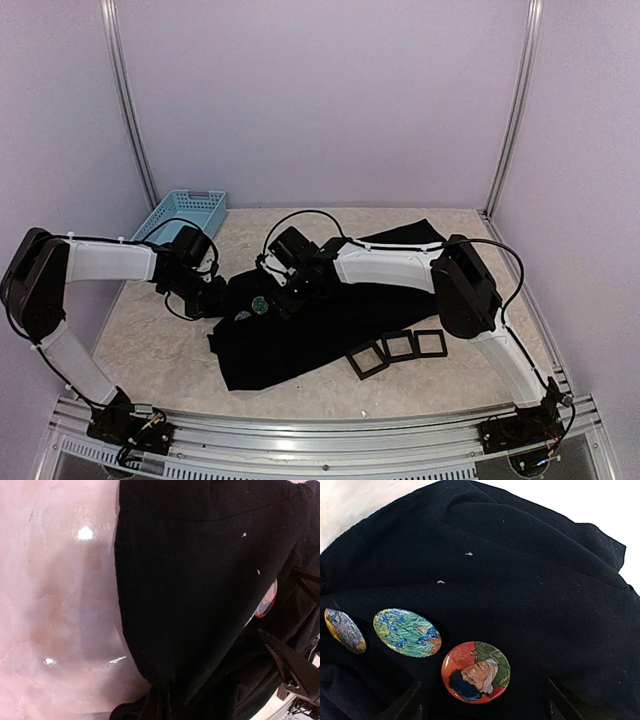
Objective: Remove the brooch from the garment
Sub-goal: Flatten the clothing at the center of the board.
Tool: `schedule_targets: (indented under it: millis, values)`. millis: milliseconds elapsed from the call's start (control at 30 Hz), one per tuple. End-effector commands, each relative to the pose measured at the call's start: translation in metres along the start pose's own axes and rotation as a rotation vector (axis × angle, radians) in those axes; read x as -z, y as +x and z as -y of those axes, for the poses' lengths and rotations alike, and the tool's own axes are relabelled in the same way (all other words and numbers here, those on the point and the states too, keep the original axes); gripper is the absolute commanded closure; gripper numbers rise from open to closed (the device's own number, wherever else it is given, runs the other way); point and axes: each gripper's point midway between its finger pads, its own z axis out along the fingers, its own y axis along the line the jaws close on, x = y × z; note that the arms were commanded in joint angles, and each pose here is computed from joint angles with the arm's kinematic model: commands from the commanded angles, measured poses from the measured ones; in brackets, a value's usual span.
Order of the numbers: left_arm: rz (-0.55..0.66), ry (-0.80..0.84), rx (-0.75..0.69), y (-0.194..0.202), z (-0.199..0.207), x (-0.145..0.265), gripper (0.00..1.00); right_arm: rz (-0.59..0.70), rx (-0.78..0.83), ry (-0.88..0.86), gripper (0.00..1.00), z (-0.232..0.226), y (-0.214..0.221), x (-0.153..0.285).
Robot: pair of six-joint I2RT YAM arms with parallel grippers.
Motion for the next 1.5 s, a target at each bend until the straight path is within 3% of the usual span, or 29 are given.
schedule_targets:
  millis: [0, 233, 567, 867, 1000, 1200, 1467]
  values:
    - [-0.017, -0.002, 0.002, 0.006, 0.001, 0.003, 1.0, -0.029, 0.033, -0.018, 0.2, -0.008, 0.008, -0.012]
    - [-0.007, -0.006, 0.005, 0.004, 0.002, 0.007, 1.0, -0.039, 0.055, 0.0, 0.22, -0.006, 0.01, -0.026]
    - [0.017, -0.012, 0.004, -0.003, 0.006, 0.014, 1.0, -0.072, 0.021, 0.037, 0.37, 0.001, 0.023, -0.034]
    - [0.079, 0.007, -0.013, -0.011, 0.012, 0.028, 1.0, 0.016, -0.092, 0.008, 0.48, 0.021, 0.005, -0.016]
    - [0.123, 0.019, -0.028, -0.016, 0.016, 0.042, 0.9, 0.073, -0.152, -0.082, 0.51, 0.027, -0.005, -0.003]
    - [0.202, 0.022, -0.063, -0.026, 0.021, 0.065, 0.58, 0.131, -0.261, -0.087, 0.51, 0.054, -0.01, 0.013]
    - [0.228, 0.149, -0.157, -0.047, 0.057, 0.075, 0.32, 0.16, -0.291, -0.206, 0.53, 0.049, -0.013, 0.02]
